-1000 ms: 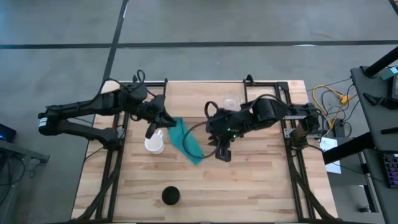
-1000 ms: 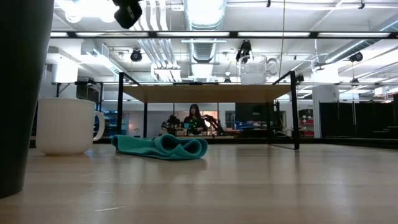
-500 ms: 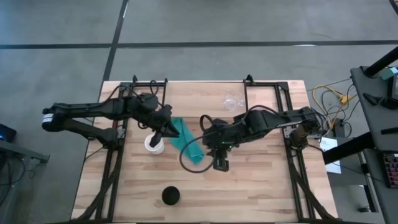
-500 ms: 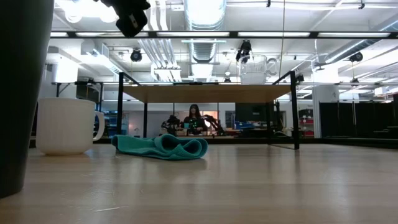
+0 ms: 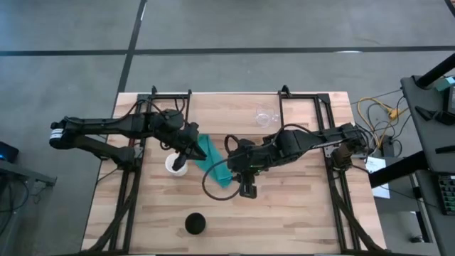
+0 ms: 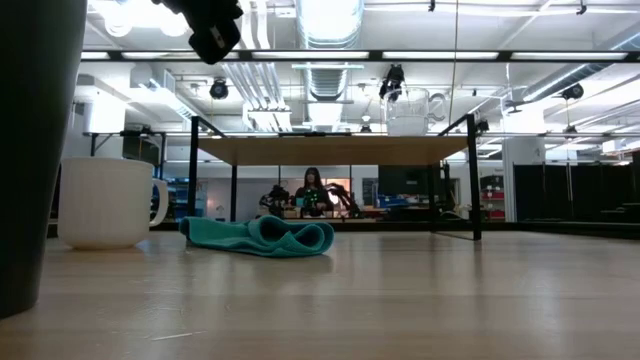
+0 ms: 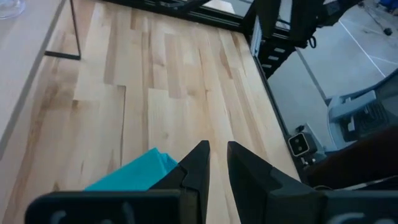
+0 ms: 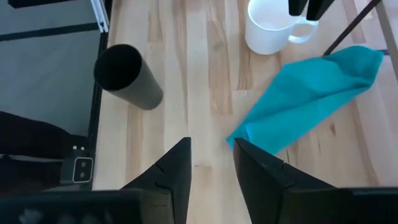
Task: Stack small to large cups/mugs on shelf
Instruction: Put the white mug on the shelf
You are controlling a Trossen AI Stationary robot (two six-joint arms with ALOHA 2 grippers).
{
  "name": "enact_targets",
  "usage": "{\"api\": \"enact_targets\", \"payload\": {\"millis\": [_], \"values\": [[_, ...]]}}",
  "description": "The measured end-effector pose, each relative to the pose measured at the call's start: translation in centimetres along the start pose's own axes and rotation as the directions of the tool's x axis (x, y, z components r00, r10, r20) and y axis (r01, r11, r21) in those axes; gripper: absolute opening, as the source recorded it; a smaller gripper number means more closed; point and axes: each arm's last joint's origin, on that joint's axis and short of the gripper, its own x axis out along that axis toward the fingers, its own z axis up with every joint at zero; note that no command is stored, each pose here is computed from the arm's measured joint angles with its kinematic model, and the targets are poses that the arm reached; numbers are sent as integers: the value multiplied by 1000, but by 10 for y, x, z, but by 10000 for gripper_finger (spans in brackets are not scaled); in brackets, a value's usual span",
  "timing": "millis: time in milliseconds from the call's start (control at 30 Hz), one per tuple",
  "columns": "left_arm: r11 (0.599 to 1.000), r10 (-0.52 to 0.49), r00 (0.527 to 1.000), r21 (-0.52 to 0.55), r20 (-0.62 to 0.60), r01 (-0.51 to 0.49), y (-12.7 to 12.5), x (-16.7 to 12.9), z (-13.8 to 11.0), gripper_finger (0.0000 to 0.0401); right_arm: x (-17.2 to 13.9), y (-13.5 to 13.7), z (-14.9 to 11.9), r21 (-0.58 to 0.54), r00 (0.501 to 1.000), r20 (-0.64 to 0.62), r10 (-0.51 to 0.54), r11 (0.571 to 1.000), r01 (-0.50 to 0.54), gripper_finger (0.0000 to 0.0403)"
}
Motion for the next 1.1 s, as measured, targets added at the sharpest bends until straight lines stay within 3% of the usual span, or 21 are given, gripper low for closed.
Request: {"api": "enact_targets", "payload": {"millis": [367, 500, 633, 833, 1100], "values": [[998, -55, 998, 30, -28, 56, -15, 5, -3, 42, 15, 20, -6, 11, 998, 44, 51, 999, -52, 118], [997, -61, 993, -52, -99, 56, -19, 6, -10, 42, 16, 21, -6, 17, 997, 49, 54, 998, -55, 118], [984, -4, 967, -175, -255, -43, -20, 3, -25, 42, 16, 21, -6, 18, 997, 51, 54, 998, -55, 118], [960, 56, 890, -220, -453, -173, -22, -4, -45, 42, 16, 21, -6, 17, 997, 55, 50, 999, -51, 118], [938, 112, 872, -239, -476, -251, -23, -4, -50, 42, 18, 17, -5, 22, 998, 66, -4, 1000, 2, 119]]}}
